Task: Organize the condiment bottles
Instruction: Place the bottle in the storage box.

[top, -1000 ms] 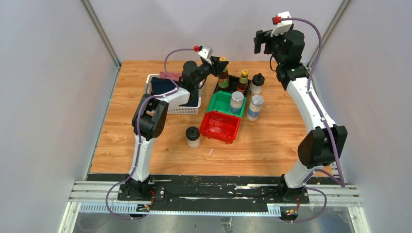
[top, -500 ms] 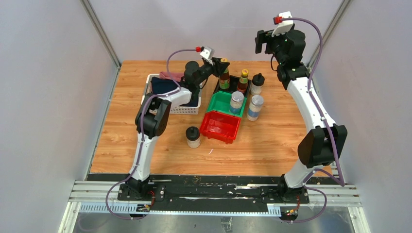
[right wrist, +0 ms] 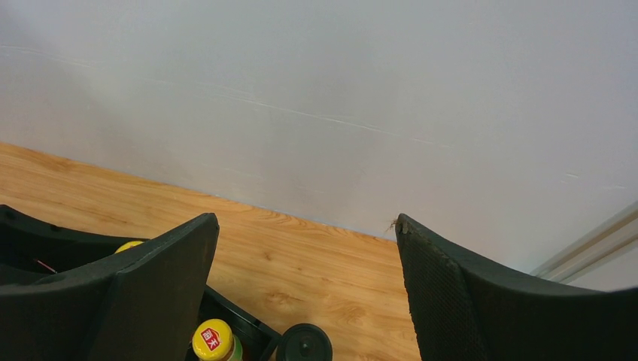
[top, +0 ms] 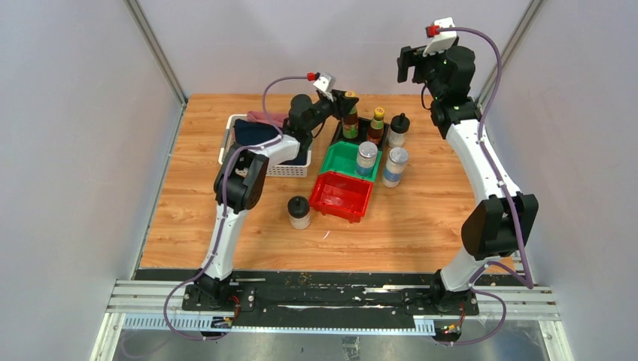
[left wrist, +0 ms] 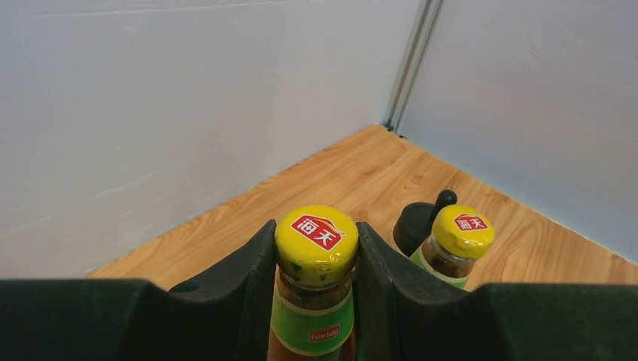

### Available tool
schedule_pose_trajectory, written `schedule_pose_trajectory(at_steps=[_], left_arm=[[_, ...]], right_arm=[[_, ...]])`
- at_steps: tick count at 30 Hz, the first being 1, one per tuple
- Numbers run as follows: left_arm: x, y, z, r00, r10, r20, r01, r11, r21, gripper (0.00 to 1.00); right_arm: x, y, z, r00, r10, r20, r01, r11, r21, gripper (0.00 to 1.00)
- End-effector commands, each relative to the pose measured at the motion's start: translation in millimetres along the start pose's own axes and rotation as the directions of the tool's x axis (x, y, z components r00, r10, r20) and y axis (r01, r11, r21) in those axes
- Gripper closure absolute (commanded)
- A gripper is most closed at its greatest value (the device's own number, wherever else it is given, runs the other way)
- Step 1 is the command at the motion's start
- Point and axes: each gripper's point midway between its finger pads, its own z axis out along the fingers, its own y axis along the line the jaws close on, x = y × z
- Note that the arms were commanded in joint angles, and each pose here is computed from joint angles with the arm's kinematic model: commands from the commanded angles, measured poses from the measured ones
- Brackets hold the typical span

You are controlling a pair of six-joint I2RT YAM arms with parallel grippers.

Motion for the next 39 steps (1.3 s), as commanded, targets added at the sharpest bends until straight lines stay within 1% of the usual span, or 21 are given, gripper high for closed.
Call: schedule_pose_trajectory(at_steps=[1, 15, 26, 39], left_arm=[[-48, -21, 15, 0.990, 0.046, 0.134, -0.055, 0.996, 0.063, 1.00], [-31, -33, 18, 0.993, 0.075, 0.086, -0.084, 0.992, 0.096, 1.00], [-9, -32, 14, 0.994, 0.106, 0.027, -0.109, 0.989, 0.101, 1.00], [9, -33, 12, 0.990, 0.140, -0.017, -0.137, 0.985, 0.101, 1.00]], right_arm=[[-3, -8, 1, 1.000, 0.009, 0.021, -0.009, 1.000, 0.006, 0.09], [-1, -11, 1, 0.999, 0.025, 0.023, -0.025, 1.000, 0.006, 0.09], [-1, -11, 0, 0.999, 0.028, 0.022, -0.028, 1.000, 0.003, 0.09], [2, -10, 0, 0.999, 0.032, 0.018, -0.032, 0.999, 0.000, 0.09]])
